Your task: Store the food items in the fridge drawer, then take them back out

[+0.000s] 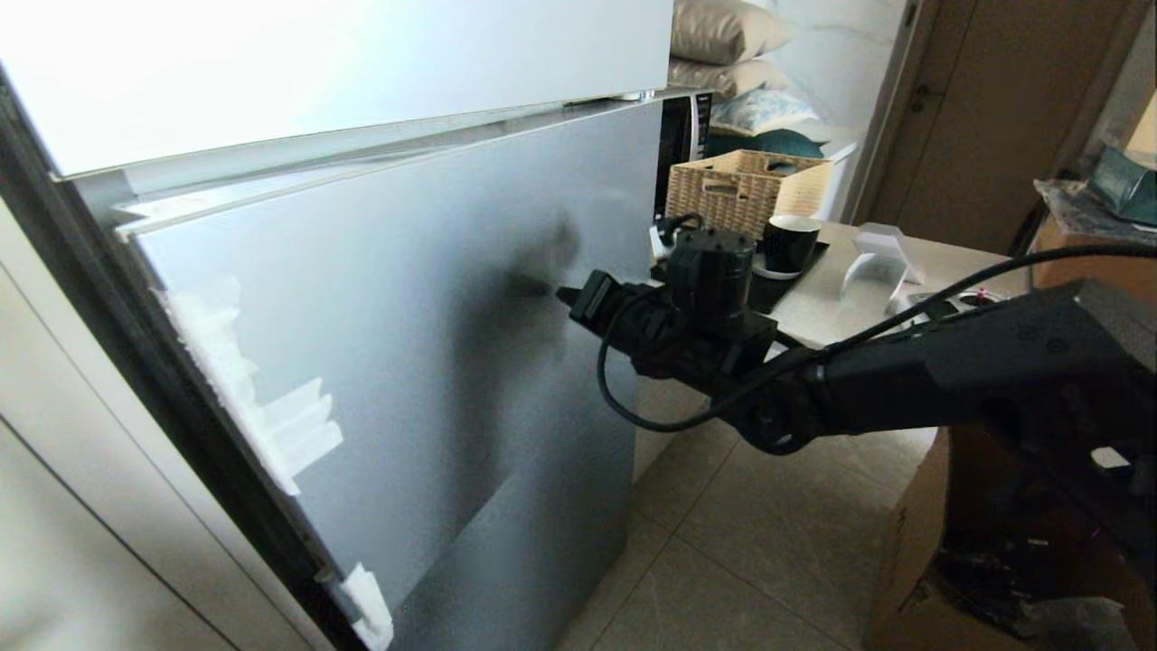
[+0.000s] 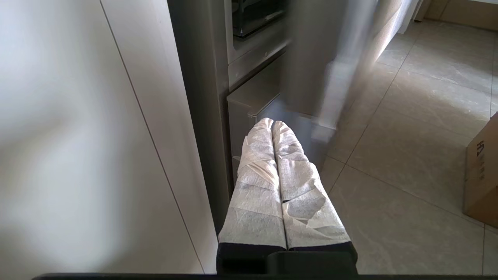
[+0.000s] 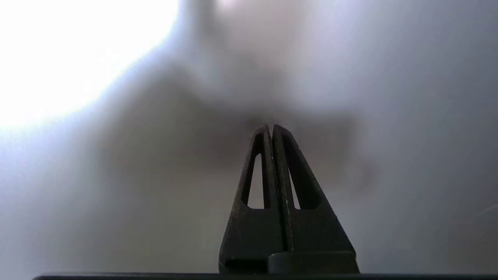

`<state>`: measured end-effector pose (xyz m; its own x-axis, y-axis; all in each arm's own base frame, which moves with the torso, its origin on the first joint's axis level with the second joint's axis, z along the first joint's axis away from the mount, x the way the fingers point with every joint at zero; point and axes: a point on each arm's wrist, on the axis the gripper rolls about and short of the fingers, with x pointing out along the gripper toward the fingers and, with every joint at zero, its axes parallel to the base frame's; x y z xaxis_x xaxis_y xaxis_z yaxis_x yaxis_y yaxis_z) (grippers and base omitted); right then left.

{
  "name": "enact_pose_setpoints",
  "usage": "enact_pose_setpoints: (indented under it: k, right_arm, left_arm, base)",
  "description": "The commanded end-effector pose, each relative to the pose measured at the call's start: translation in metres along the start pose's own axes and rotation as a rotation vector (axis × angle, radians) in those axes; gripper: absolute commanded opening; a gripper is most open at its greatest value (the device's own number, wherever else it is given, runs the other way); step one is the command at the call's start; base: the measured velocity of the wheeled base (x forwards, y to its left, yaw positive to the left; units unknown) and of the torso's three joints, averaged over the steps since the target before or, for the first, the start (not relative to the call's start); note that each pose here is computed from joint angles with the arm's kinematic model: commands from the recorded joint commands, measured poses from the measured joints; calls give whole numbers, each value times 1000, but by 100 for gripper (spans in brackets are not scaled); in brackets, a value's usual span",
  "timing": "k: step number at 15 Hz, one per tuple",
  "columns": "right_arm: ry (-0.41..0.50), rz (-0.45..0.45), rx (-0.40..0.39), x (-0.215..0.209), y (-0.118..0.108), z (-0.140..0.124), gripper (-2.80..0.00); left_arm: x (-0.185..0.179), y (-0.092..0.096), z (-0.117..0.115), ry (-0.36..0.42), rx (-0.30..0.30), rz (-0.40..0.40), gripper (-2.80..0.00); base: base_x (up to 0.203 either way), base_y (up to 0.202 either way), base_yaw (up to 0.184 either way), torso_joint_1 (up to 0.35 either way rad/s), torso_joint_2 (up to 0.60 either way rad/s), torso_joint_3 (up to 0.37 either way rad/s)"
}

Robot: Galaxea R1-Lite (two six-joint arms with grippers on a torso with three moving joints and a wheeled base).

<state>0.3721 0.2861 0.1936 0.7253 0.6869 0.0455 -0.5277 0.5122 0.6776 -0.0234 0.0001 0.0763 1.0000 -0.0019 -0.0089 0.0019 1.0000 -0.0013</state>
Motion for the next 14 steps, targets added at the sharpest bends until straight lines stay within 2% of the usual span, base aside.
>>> enact_pose_setpoints:
  k: [1, 5, 9, 11, 14]
  right_arm:
    - [6, 3, 6, 4, -3, -4, -280]
    - [47, 73, -1, 2, 4, 0, -280]
    - [61, 99, -29, -26, 33, 4, -280]
    - [74, 97, -123, -64, 58, 5, -280]
    - [81, 15, -345, -141, 74, -6, -280]
  left_arm:
    - [0, 0, 0, 0, 0, 0, -280]
    - [0, 0, 0, 0, 0, 0, -280]
    - [0, 0, 0, 0, 0, 0, -280]
    - [0, 0, 0, 0, 0, 0, -280]
    - [0, 0, 0, 0, 0, 0, -280]
  base:
    - [0, 0, 0, 0, 0, 0]
    - [0, 0, 0, 0, 0, 0]
    - [0, 0, 0, 0, 0, 0]
    - [0, 0, 0, 0, 0, 0]
    - [0, 0, 0, 0, 0, 0]
